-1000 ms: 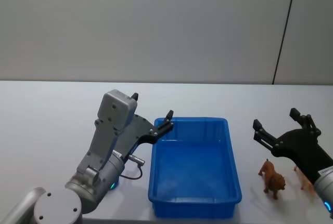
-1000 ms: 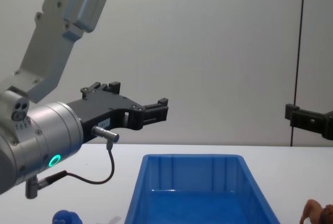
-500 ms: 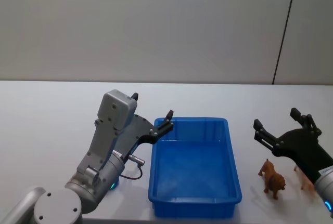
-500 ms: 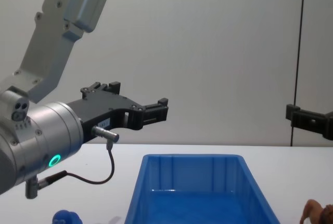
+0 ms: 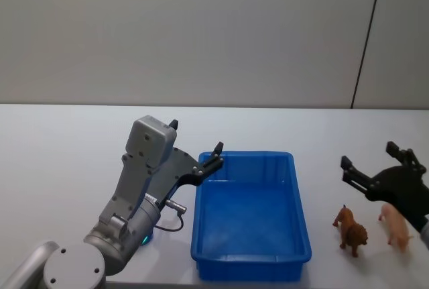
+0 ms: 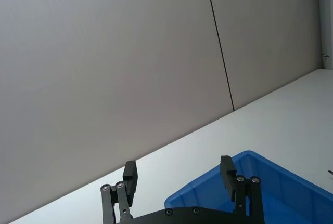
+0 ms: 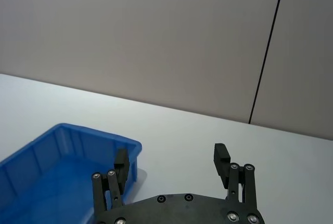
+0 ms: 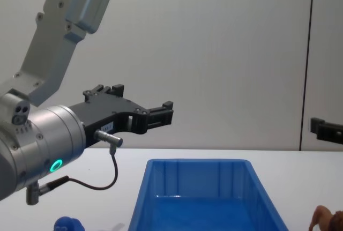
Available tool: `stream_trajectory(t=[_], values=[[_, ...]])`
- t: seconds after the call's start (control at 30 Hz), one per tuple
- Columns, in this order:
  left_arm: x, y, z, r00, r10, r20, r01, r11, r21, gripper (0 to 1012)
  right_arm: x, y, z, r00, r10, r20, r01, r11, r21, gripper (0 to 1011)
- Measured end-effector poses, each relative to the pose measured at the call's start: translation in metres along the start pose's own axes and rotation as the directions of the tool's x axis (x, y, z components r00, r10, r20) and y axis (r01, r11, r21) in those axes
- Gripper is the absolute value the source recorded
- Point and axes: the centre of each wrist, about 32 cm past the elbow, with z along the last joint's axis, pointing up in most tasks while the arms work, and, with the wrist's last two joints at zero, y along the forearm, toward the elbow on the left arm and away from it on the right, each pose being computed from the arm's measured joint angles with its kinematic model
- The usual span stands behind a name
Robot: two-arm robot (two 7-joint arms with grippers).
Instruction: Pick up the two dolls from the table and place them into the box.
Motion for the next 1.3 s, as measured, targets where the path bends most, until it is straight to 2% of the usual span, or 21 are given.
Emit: stream_trajectory(t=[0.3,0.63,0.97,1.3], values=[[0.0,0.0,0.0,1.0,0.0,0.0,0.0,1.0,0.0,1001,0.025,-0.005,-0.002,1.0,-0.008,0.016,0.009,0.997,-0.078,1001],[0.0,0.0,0.0,1.0,0.0,0.0,0.0,1.0,0.0,1001,0.042,-0.014,-0.008,0.999,-0.022,0.046,0.029,0.986,-0.164,1001],[0.0,0.0,0.0,1.0,0.0,0.0,0.0,1.0,0.0,1001,0.05,-0.021,-0.015,0.997,-0.029,0.071,0.044,0.972,-0.231,1001],[0.0,0.0,0.0,1.0,0.0,0.0,0.0,1.0,0.0,1001,0.053,-0.023,-0.022,0.997,-0.018,0.077,0.041,0.948,-0.315,1001]])
